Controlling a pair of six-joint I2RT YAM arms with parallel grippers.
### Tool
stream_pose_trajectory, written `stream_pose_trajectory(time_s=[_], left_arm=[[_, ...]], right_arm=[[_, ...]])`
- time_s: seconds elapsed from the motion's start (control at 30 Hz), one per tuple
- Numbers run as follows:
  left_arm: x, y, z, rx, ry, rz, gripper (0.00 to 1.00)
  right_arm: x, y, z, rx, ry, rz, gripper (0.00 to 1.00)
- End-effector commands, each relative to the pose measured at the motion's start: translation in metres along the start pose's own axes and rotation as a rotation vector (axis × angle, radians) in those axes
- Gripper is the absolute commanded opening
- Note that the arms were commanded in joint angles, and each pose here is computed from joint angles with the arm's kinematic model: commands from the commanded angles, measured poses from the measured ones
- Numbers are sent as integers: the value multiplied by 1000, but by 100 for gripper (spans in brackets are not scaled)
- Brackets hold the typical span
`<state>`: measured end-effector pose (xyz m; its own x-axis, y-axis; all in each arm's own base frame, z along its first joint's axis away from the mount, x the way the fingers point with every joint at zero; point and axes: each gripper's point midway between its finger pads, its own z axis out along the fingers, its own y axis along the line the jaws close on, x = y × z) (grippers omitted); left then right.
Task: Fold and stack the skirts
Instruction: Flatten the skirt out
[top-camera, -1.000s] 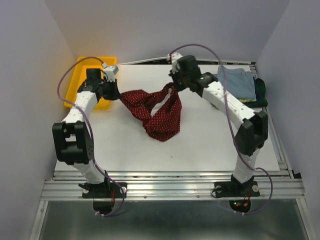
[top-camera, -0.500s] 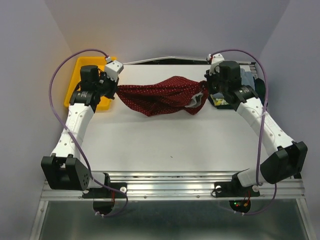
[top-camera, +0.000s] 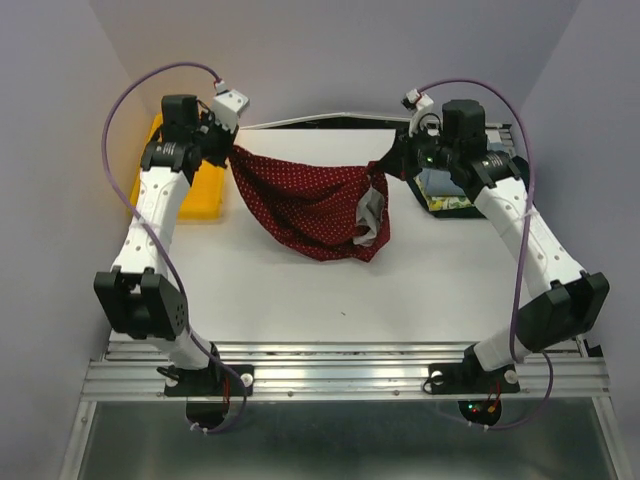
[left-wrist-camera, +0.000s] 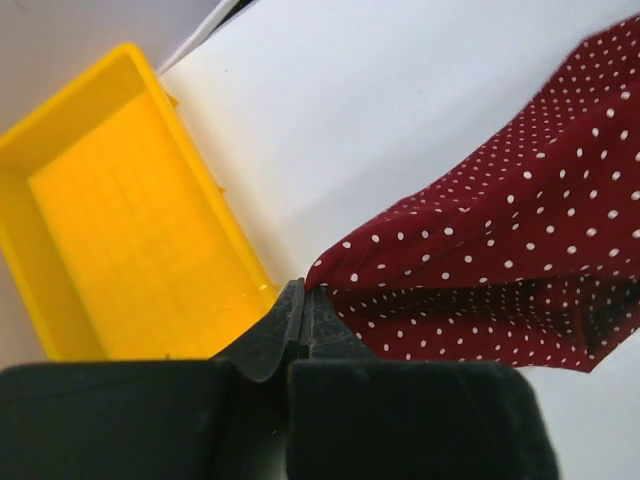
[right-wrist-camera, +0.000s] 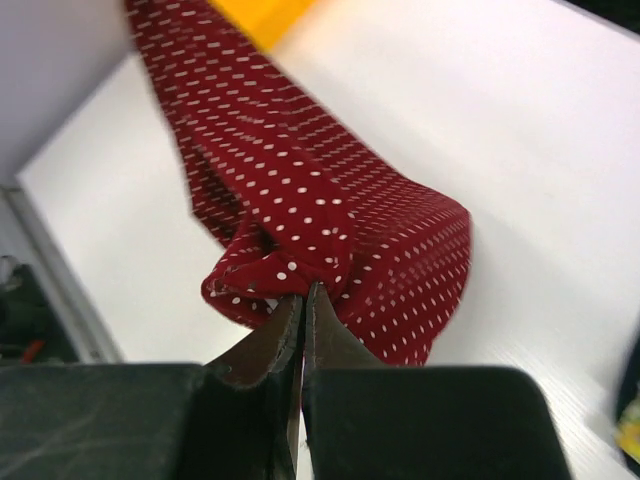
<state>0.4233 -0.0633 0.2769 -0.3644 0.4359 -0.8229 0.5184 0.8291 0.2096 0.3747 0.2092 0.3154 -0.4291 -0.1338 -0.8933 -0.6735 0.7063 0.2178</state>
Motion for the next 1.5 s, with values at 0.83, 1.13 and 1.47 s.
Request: stream_pose_trajectory(time_s=[0.83, 1.13, 1.47], left_arm=[[61, -226, 19, 483, 23, 84, 68], [59, -260, 43, 434, 22, -55, 70], [72, -266, 82, 370, 123, -155, 52]], right_arm=[[126, -78, 41, 277, 69, 482, 1], [121, -70, 45, 226, 66, 501, 1], [108, -57, 41, 157, 49, 477, 1]])
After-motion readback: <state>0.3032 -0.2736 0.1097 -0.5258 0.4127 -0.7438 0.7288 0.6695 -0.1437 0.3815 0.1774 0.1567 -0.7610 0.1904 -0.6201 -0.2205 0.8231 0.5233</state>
